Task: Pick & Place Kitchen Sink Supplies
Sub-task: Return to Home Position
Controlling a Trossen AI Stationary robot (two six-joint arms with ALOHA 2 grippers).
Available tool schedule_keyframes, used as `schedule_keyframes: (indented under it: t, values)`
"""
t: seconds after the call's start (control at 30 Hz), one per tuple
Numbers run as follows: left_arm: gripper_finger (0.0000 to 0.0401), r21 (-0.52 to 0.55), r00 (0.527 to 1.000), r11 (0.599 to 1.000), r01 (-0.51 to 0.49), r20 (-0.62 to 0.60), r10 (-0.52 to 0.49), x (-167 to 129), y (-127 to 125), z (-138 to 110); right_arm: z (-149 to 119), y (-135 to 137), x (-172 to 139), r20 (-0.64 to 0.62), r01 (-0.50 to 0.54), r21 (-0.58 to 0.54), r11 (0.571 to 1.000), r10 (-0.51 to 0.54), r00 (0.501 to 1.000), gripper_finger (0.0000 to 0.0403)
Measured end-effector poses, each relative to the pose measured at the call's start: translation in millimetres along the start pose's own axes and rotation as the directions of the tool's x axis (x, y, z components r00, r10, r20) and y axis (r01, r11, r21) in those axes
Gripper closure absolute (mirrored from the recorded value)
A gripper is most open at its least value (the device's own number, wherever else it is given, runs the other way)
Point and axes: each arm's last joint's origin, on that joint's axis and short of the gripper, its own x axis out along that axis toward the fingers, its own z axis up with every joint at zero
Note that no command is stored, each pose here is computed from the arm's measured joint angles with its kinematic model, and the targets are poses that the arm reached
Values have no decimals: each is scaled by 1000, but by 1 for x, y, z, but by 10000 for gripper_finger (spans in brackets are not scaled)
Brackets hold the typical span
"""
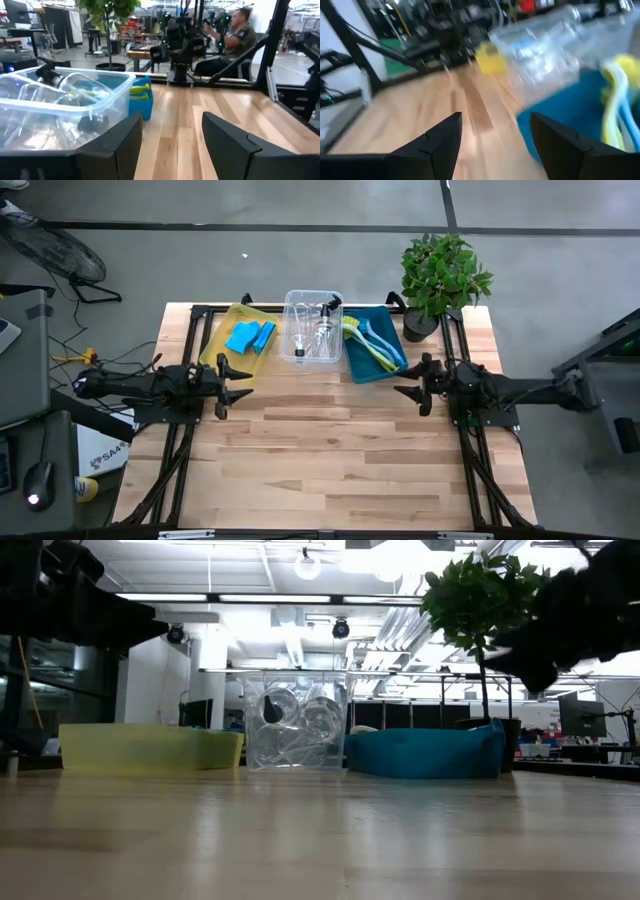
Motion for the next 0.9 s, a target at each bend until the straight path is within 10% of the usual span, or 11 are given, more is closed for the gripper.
schedule_keyframes:
  t: [0.47, 0.9]
  values:
    - [200, -91, 997, 993, -77, -11, 76, 1, 2, -1, -10, -13, -6, -105, 97, 28, 995, -93, 990, 237]
    - [200, 107, 978, 972, -208, 5, 209, 1, 6, 0, -7, -17, -7, -40, 231, -158, 960, -240, 970, 291]
